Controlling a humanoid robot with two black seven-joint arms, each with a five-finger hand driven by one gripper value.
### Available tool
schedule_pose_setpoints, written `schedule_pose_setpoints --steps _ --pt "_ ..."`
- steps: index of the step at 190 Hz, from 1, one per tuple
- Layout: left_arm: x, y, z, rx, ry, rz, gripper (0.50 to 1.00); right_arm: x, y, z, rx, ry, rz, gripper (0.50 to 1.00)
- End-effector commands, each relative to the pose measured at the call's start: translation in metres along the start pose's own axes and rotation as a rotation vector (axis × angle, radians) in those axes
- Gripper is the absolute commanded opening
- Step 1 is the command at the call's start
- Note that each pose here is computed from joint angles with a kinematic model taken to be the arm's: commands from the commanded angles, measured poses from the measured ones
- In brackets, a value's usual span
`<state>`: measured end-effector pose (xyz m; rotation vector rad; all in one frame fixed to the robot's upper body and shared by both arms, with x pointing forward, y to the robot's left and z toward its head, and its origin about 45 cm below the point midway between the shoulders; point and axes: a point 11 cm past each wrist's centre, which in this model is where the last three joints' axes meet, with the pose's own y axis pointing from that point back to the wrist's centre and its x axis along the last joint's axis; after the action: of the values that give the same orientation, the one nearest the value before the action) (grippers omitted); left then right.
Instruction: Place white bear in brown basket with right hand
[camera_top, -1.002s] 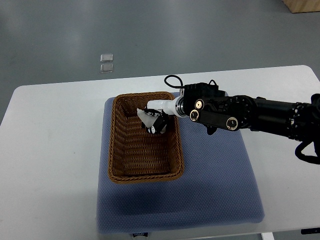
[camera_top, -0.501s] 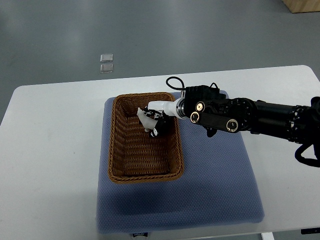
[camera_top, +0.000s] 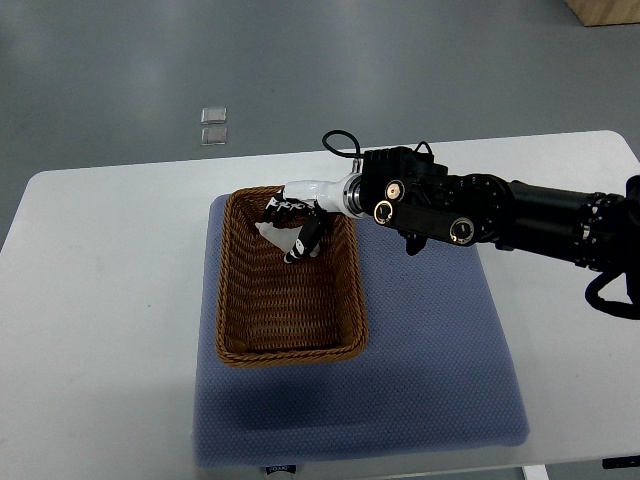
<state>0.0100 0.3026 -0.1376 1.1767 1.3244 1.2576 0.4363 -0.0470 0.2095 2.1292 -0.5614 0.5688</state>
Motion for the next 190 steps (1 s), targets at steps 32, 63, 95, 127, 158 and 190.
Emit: schedule_pose_setpoints --steps 32,63,95,127,158,190 --pt "0.0 0.0 0.0 0.0 0.001 0.0 1.0 0.012 0.003 -0.01 0.013 0.018 0.02 0.832" --pt "0.0 0.0 0.0 0.0 0.0 0.0 1.0 0.031 0.01 -0.03 0.046 0.031 0.056 0.832" --pt "0.0 0.0 -0.001 0.002 -0.001 -0.001 1.0 0.066 0.026 -0.046 0.126 -0.07 0.125 0.832" --pt "0.0 0.0 0.0 0.0 -0.002 -0.001 1.0 0.121 0.061 -0.019 0.202 -0.312 0.283 0.834" --pt "-0.001 0.0 0.0 0.0 -0.001 -0.003 1.0 0.147 0.09 0.036 0.399 -0.813 0.461 0.858" --pt "-0.002 0.0 0.0 0.0 -0.001 -0.004 1.0 0.138 0.102 0.093 0.553 -1.22 0.595 0.858"
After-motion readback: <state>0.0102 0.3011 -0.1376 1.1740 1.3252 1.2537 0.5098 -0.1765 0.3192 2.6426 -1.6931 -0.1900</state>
